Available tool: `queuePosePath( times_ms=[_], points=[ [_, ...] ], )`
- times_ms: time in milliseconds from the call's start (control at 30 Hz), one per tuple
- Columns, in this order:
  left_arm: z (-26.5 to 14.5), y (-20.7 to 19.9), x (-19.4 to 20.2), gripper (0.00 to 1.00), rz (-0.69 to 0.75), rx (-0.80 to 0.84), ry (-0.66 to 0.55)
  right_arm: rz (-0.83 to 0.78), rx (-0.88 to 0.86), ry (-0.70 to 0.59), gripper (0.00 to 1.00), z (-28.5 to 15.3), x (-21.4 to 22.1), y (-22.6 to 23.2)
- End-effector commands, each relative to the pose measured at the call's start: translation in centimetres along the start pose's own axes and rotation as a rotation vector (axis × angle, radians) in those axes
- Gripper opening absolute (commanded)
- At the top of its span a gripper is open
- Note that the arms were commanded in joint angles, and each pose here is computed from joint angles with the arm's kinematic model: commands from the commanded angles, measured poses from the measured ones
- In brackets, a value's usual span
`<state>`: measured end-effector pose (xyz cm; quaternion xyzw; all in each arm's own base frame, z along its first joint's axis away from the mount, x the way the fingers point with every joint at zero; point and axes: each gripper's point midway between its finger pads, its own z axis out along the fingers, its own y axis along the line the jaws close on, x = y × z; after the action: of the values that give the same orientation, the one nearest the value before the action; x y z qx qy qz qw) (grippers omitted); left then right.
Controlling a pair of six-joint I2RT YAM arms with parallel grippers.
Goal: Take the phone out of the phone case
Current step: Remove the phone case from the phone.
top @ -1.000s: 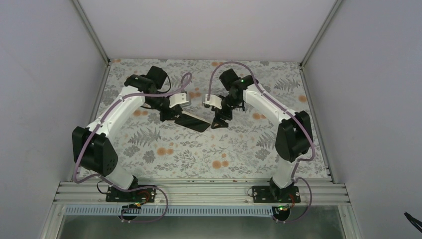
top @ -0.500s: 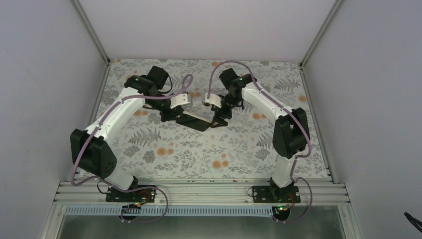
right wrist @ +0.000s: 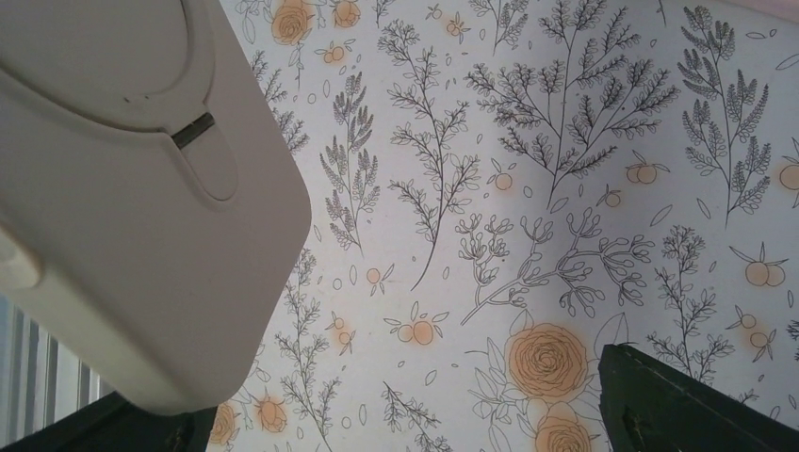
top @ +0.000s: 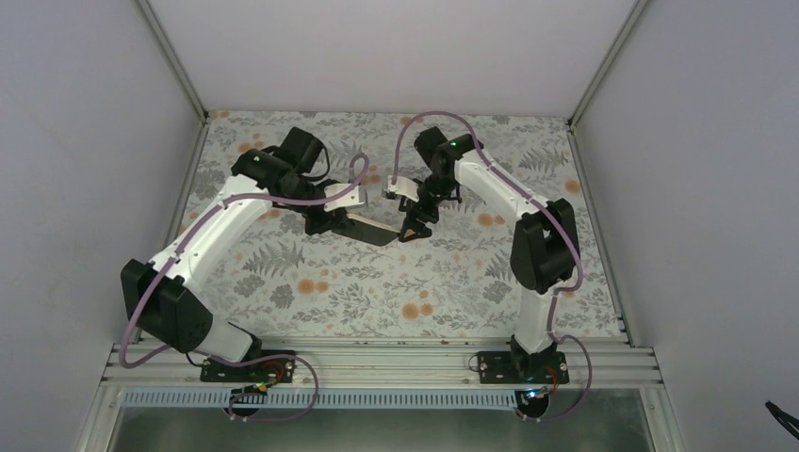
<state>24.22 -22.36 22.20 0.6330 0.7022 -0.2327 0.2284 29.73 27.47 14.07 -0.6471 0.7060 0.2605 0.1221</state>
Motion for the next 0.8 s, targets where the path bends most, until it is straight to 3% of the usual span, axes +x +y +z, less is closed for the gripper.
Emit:
queuePosePath(
  times_ms=[0, 167, 433, 767],
  points=[
    [-1.1, -4.5, -1.1, 0.02, 0.022, 0.123, -0.046, -0.013, 0.100, 0.003, 1.00, -1.0, 0.3, -3.8],
    [-0.9, -5.1, -0.7, 0.02, 0.025, 0.140, -0.028, -0.005, 0.126, 0.025, 1.00, -1.1, 0.6, -4.9],
    [-1.3, -5.4, -1.0, 0.02, 0.038, 0.120, -0.048, 0.072, 0.319, 0.019, 1.00, -3.2, 1.1, -9.7],
    [-0.9, -1.5, -1.0, 0.02, 0.036, -0.074, -0.064, -0.002, 0.164, -0.027, 1.00, -2.5, 2.2, -1.7]
  ],
)
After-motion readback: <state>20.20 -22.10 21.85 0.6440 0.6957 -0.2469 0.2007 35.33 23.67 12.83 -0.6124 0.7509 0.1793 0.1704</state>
